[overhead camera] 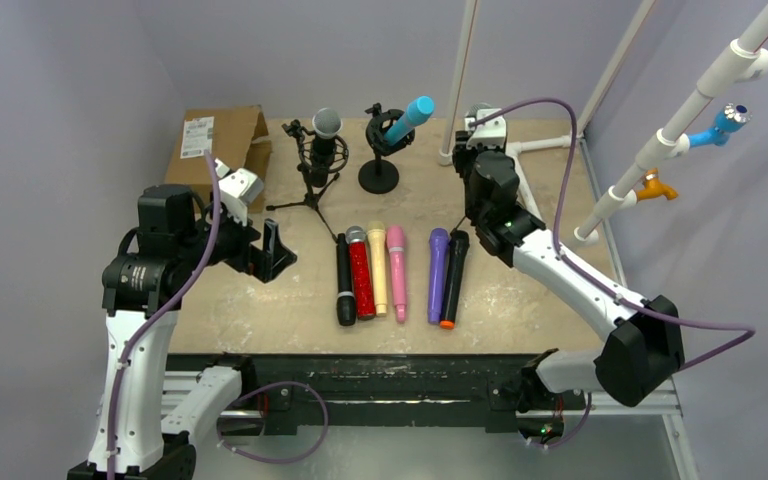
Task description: Attach the microphones to the stand
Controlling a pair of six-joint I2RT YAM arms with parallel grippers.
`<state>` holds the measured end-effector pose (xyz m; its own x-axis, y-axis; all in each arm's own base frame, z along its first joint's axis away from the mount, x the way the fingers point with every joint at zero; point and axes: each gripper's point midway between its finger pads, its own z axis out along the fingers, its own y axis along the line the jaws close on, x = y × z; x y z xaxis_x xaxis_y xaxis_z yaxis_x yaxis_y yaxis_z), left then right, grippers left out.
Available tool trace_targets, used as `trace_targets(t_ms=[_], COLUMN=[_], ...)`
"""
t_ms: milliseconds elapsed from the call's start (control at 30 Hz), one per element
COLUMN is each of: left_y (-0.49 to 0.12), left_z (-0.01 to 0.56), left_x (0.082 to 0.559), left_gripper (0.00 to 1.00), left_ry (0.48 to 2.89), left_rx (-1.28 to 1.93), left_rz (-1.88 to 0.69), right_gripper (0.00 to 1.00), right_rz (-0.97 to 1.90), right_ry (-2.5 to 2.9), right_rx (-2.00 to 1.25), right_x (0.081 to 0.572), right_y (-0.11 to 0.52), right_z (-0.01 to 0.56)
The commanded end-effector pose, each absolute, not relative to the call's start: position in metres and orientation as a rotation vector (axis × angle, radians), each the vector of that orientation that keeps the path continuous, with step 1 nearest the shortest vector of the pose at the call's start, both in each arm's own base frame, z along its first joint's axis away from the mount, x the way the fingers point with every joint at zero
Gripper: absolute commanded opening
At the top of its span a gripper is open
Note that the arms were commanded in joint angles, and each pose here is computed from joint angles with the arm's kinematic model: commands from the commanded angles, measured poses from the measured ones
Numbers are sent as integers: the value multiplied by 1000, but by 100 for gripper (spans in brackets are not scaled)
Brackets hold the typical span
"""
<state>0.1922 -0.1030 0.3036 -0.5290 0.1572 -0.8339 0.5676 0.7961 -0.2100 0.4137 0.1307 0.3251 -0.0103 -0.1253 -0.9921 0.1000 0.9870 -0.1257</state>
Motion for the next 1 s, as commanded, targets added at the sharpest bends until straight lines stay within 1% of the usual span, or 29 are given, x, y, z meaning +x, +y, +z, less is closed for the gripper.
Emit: trace_targets(t_ms=[0,67,133,167,233,267,500,733,867,967], left_y=[-101,-101,-101,-101,-101,-101,-100,-94,-88,-83], left_z=[304,304,304,304,304,304,301,296,287,275], left_x=[196,196,196,196,197,197,199,207,212,219], left_gripper=[100,100,100,100,100,100,100,100,100,100], left_ry=[2073,2071,2071,2071,2073,2073,2081,2093,2109,2119], left_rx=[554,557,556,557,555,554,544,521,503,487], left_rz=[-562,-560,-561,-561,-561,-561,-557,-510,-465,-436], right_gripper=[32,47,69,79,93,98,99,99,99,99], right_rz=[-167,-156,-143,-135,-102,-88,15,214,296,288], right_ry=[1599,1605,1610,1614,1627,1636,1652,1694,1724,1792], right_rx=[12,6,8,7,-15,-25,-14,-42,-24,-12], right_x=[411,409,406,405,403,401,382,339,310,294], right_y=[127,127,127,128,133,135,136,142,136,127], right_z=[308,309,312,315,321,323,351,374,368,342])
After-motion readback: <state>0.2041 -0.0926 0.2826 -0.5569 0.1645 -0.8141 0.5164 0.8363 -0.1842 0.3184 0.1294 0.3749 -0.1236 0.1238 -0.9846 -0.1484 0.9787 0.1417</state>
